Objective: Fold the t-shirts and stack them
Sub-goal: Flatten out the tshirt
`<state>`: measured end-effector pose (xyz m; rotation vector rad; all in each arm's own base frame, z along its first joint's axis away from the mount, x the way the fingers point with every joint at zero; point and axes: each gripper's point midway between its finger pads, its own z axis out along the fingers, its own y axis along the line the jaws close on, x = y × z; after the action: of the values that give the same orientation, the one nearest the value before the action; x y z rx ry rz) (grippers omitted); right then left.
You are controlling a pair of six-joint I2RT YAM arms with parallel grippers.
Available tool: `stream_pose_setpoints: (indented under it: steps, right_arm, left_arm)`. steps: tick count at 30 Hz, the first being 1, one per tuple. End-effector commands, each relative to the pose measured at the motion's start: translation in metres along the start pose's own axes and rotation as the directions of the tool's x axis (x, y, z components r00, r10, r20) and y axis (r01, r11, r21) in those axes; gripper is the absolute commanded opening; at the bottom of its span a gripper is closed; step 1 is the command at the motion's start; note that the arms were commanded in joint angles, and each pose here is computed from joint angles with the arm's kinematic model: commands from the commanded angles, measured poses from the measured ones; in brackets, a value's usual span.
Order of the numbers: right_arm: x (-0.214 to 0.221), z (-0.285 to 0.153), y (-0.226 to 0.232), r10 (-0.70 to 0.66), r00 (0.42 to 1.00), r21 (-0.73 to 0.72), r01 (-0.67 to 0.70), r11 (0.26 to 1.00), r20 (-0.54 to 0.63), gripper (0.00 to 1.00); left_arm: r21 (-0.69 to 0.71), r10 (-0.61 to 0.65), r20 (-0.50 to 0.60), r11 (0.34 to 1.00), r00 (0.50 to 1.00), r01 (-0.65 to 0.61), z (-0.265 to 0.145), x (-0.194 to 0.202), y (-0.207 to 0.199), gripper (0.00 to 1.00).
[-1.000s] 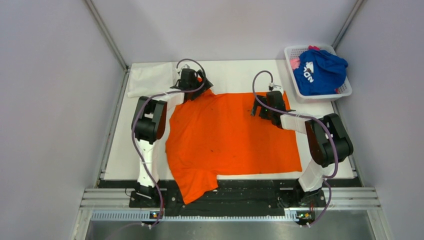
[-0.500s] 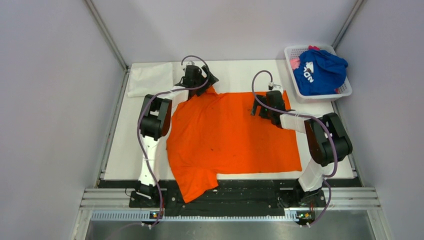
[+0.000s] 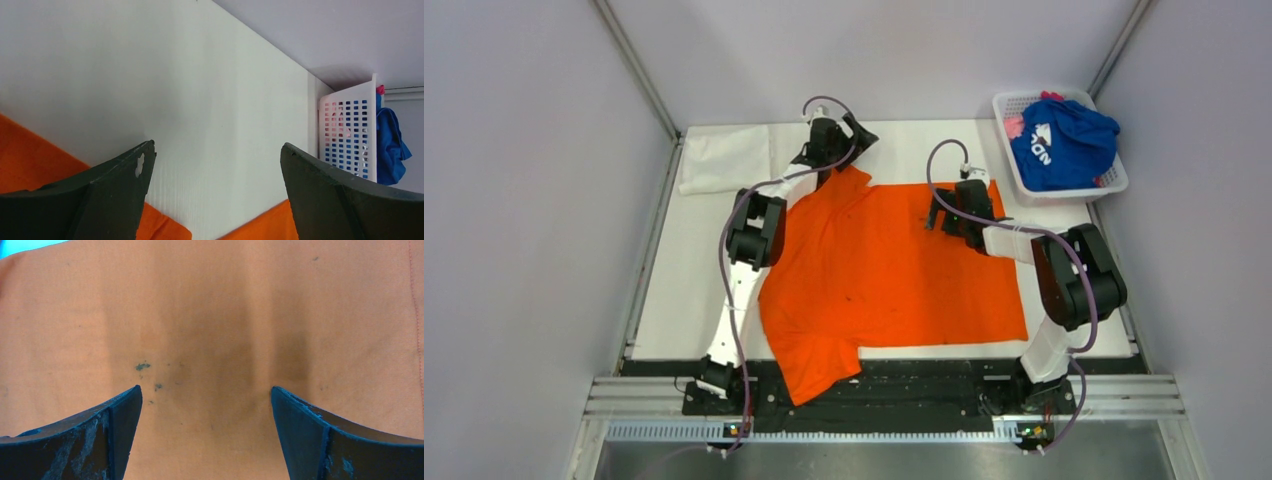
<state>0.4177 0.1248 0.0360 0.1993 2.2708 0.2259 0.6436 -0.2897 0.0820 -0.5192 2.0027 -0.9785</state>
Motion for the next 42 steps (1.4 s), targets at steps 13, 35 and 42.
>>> stream_pose_setpoints:
  steps: [13, 35, 42]
  right_arm:
    - [-0.036, -0.025, -0.008, -0.018, 0.998, 0.094, 0.013, 0.996, 0.054, 0.99]
    - [0.018, -0.054, -0.048, 0.069, 0.995, 0.217, -0.053, 0.975, -0.066, 0.99]
    - [0.013, -0.031, -0.054, 0.084, 0.993, 0.221, -0.063, 0.973, -0.084, 0.99]
  left_arm:
    - [0.02, 0.262, 0.182, 0.962, 0.948, -0.271, -0.099, -0.075, -0.1, 0.99]
    - [-0.508, 0.272, -0.291, 0.768, 0.917, -0.389, -0.225, 0.05, 0.097, 0.99]
    - [-0.575, 0.24, -0.289, 0.731, 0.927, -0.368, -0.193, 0.033, 0.115, 0.99]
